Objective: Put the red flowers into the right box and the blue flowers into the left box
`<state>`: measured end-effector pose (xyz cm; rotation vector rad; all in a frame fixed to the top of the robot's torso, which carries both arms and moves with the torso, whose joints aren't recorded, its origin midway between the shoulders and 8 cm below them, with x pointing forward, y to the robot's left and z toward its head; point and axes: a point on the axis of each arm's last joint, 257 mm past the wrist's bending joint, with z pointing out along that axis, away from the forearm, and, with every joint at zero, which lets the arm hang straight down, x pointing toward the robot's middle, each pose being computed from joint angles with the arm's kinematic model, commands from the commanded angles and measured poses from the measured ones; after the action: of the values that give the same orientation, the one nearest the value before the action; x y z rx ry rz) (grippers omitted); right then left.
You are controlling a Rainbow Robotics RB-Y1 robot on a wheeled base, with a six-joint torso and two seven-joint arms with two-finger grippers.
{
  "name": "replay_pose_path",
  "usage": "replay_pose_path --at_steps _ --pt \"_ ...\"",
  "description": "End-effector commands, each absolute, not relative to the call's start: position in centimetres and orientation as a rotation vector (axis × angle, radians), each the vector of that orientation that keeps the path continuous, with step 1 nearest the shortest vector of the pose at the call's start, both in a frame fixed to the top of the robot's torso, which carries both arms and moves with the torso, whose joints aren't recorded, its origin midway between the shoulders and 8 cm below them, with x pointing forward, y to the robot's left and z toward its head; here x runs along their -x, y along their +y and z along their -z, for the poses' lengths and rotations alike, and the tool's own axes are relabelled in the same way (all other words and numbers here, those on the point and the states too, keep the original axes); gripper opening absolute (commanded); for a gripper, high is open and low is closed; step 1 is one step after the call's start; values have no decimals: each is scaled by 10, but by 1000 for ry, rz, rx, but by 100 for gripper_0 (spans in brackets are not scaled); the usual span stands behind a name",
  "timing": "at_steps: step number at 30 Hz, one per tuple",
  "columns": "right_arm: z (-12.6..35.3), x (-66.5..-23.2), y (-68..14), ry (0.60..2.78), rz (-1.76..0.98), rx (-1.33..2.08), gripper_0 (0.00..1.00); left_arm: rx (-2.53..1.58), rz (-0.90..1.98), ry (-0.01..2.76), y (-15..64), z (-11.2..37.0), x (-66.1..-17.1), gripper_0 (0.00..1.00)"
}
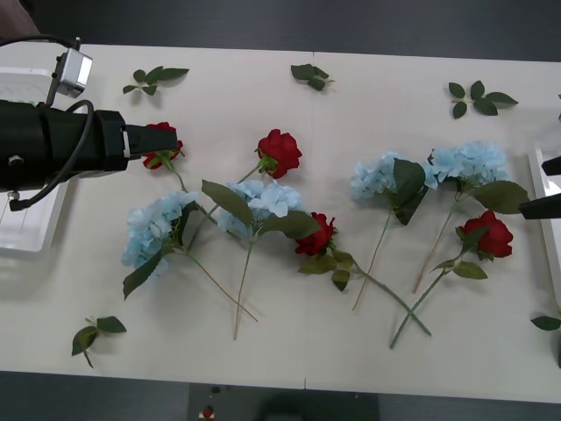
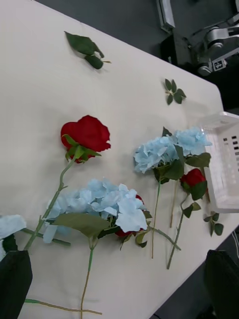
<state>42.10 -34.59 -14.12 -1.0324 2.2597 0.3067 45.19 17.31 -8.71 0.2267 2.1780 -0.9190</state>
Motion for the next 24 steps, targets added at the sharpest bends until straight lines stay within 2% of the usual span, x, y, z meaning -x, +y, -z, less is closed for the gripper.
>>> replay_pose_path --at_steps 1,9,24 --pt "143 -427 -368 2410 -250 806 100 -120 905 2222 170 83 -465 100" --pt "164 -445 -383 2541 -164 501 100 53 831 2299 177 108 -496 100" --pt "204 -470 -355 2597 -136 220 100 300 595 2348 237 134 -525 100"
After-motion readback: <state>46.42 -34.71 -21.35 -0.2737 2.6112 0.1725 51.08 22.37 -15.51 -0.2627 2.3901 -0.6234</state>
